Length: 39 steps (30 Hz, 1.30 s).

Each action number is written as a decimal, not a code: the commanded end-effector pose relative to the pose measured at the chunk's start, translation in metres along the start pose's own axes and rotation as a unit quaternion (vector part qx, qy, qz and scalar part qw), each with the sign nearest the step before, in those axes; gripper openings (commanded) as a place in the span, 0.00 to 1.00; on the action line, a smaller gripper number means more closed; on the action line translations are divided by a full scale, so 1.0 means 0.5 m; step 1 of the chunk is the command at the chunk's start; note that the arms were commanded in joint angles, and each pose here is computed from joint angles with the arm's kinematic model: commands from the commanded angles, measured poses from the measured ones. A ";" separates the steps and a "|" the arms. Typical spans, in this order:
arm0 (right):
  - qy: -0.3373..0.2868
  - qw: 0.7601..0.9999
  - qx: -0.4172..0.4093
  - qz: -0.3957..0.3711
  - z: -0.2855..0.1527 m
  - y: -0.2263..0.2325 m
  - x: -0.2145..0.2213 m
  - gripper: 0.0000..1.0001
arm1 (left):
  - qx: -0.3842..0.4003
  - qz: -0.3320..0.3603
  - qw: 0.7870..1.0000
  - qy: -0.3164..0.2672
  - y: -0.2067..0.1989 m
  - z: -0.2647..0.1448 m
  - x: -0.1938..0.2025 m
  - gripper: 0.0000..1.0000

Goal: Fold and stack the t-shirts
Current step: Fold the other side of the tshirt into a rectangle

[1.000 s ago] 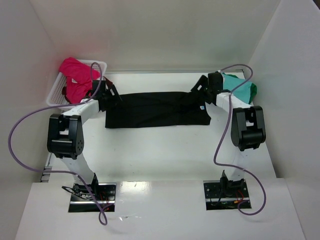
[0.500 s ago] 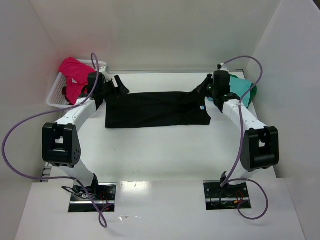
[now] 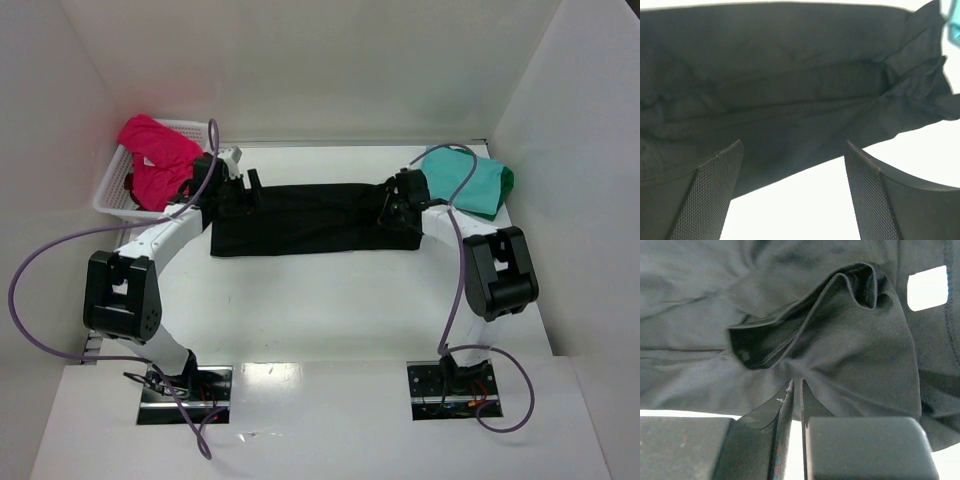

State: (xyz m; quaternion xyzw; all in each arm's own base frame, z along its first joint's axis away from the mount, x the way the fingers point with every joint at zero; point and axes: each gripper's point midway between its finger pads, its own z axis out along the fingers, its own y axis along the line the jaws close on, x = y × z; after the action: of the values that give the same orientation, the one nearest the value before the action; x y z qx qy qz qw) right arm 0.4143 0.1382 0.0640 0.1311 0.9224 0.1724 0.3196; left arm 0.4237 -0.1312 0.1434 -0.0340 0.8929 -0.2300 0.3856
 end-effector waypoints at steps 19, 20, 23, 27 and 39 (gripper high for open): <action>-0.019 0.999 -0.027 -0.009 0.163 0.074 -0.134 0.17 | -0.010 -0.007 0.999 0.051 0.033 0.045 0.062 0.89; -0.015 0.999 -0.031 -0.009 0.166 0.079 -0.135 0.17 | -0.011 -0.008 0.998 0.054 0.036 0.048 0.066 0.89; -0.016 0.999 -0.034 -0.010 0.172 0.084 -0.143 0.17 | -0.015 -0.008 0.998 0.054 0.039 0.049 0.066 0.89; -0.014 1.000 -0.020 -0.008 0.189 0.067 -0.132 0.21 | -0.035 -0.005 0.998 0.057 0.053 0.046 0.068 0.89; -0.040 0.999 0.004 -0.025 0.214 0.053 -0.162 0.27 | -0.042 0.132 0.990 -0.018 0.034 -0.017 -0.052 1.00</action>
State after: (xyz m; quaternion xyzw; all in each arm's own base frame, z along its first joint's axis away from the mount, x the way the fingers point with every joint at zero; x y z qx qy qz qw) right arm 0.5248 0.1630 0.0261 0.1201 0.9221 0.1690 0.3268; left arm 0.4161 -0.1153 0.1004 -0.0115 0.9258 -0.1714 0.3367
